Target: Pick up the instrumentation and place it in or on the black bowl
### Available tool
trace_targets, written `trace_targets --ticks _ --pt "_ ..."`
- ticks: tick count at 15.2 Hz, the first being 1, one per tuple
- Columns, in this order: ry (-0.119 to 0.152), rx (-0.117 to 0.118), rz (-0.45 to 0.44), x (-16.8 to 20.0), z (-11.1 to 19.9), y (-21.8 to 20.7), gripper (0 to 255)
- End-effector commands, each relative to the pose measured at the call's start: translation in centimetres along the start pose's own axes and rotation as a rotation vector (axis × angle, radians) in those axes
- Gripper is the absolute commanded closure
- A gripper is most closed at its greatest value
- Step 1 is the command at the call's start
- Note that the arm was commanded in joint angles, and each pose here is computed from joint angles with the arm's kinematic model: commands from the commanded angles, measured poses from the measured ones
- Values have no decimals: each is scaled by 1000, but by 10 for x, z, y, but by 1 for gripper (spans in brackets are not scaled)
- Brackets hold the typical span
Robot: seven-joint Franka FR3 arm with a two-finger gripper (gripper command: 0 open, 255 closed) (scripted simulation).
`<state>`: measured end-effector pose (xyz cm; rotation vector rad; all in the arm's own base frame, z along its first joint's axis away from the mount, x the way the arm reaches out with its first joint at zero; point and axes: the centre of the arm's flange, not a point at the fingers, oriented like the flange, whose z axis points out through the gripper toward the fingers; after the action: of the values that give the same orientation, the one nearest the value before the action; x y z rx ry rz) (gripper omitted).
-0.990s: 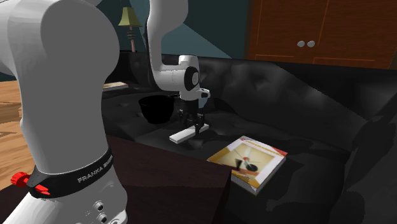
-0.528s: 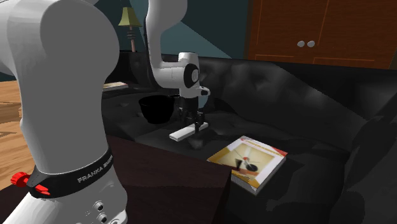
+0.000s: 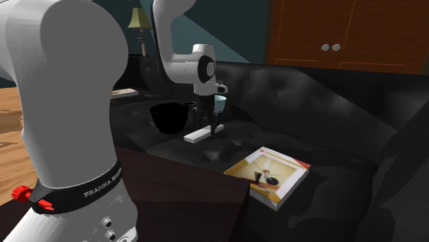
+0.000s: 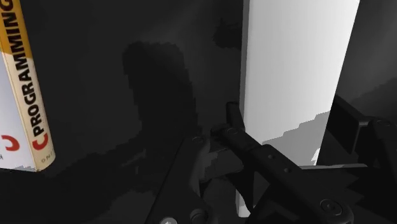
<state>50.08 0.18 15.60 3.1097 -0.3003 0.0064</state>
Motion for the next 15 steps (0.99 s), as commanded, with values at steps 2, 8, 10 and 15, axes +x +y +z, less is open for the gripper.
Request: trace_targets --ticks 2,8,10,15 --pt "0 0 0 -1 -16 0 255" --pt "0 0 0 -1 -48 1 255" --pt "0 0 0 -1 -58 1 255" --pt "0 0 0 -1 -85 2 255"
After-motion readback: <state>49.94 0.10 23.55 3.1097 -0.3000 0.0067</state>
